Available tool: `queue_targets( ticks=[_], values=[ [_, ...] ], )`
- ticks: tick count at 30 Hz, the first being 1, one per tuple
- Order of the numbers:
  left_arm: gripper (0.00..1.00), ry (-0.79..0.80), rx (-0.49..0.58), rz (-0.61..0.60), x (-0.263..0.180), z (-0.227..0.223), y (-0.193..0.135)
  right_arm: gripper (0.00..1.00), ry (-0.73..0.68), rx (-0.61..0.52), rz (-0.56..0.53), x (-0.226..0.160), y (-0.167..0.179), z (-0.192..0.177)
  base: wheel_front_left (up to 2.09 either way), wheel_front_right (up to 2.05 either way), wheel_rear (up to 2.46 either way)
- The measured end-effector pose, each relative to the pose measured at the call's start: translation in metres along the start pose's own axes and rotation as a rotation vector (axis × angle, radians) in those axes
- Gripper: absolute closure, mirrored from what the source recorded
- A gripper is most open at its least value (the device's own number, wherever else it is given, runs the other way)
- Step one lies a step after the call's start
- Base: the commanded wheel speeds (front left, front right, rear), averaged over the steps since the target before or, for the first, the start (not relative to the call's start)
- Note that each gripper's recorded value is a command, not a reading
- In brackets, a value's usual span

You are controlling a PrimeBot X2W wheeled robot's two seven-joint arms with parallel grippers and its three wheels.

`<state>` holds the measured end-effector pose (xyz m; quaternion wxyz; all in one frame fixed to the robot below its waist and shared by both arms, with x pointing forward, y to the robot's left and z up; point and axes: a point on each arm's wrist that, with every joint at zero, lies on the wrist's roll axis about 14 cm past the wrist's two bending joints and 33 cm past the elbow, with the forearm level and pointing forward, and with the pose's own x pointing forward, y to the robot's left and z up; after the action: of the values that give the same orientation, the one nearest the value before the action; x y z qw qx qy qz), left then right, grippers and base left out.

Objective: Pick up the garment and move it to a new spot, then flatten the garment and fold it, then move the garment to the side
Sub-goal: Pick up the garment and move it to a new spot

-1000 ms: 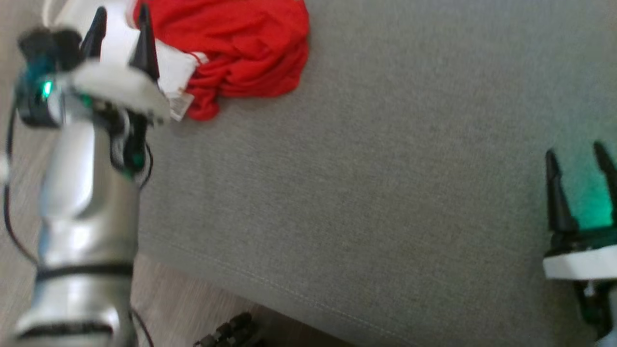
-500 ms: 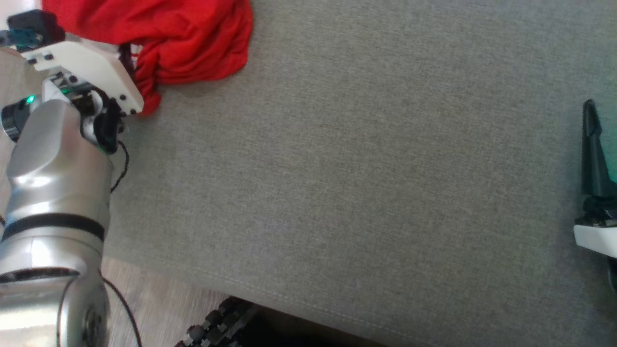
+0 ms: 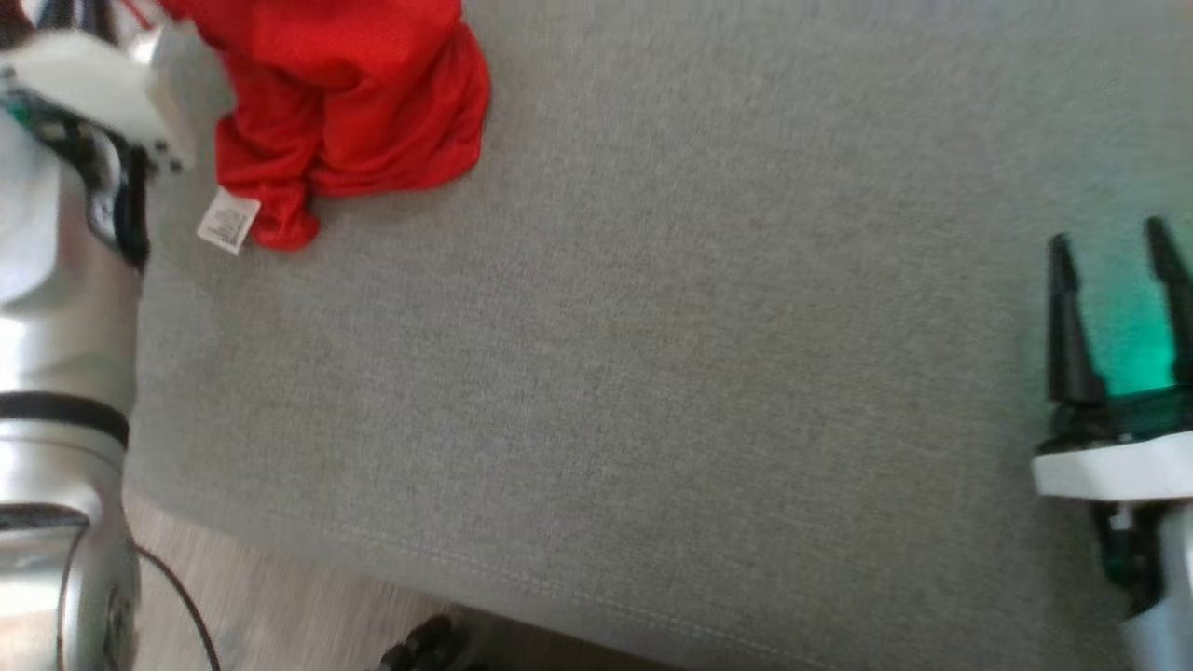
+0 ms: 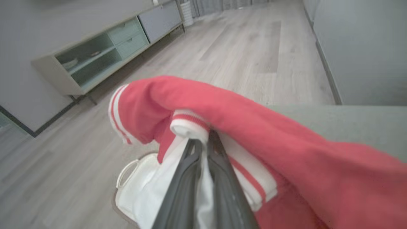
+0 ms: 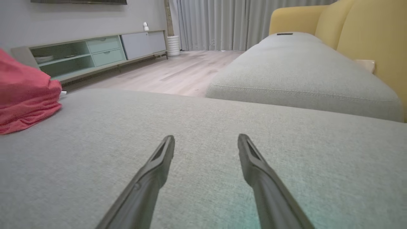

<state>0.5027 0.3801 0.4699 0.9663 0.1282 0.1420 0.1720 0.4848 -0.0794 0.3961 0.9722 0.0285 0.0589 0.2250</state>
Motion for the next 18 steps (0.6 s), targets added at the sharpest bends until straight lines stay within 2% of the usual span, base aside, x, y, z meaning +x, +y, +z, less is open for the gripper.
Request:
queue_targets(
  ticks=[5, 11, 18],
  values=[
    [1.0, -0.26, 0.074, -0.07, -0.01, 0.099, -0.008, 0.0, -0.072, 0.029, -0.01, -0.01, 0.018, 0.035, 0.0, 0.0, 0.0],
    [1.0, -0.5, 0.125, -0.181, -0.043, 0.186, -0.037, 0.0, -0.156, 0.066, -0.038, -0.033, 0.035, 0.074, 0.0, 0.0, 0.0],
    [1.0, -0.737, 0.149, -0.379, -0.089, 0.274, -0.112, 0.0, -0.238, 0.061, -0.134, -0.073, 0.021, 0.107, 0.0, 0.0, 0.0]
  ],
)
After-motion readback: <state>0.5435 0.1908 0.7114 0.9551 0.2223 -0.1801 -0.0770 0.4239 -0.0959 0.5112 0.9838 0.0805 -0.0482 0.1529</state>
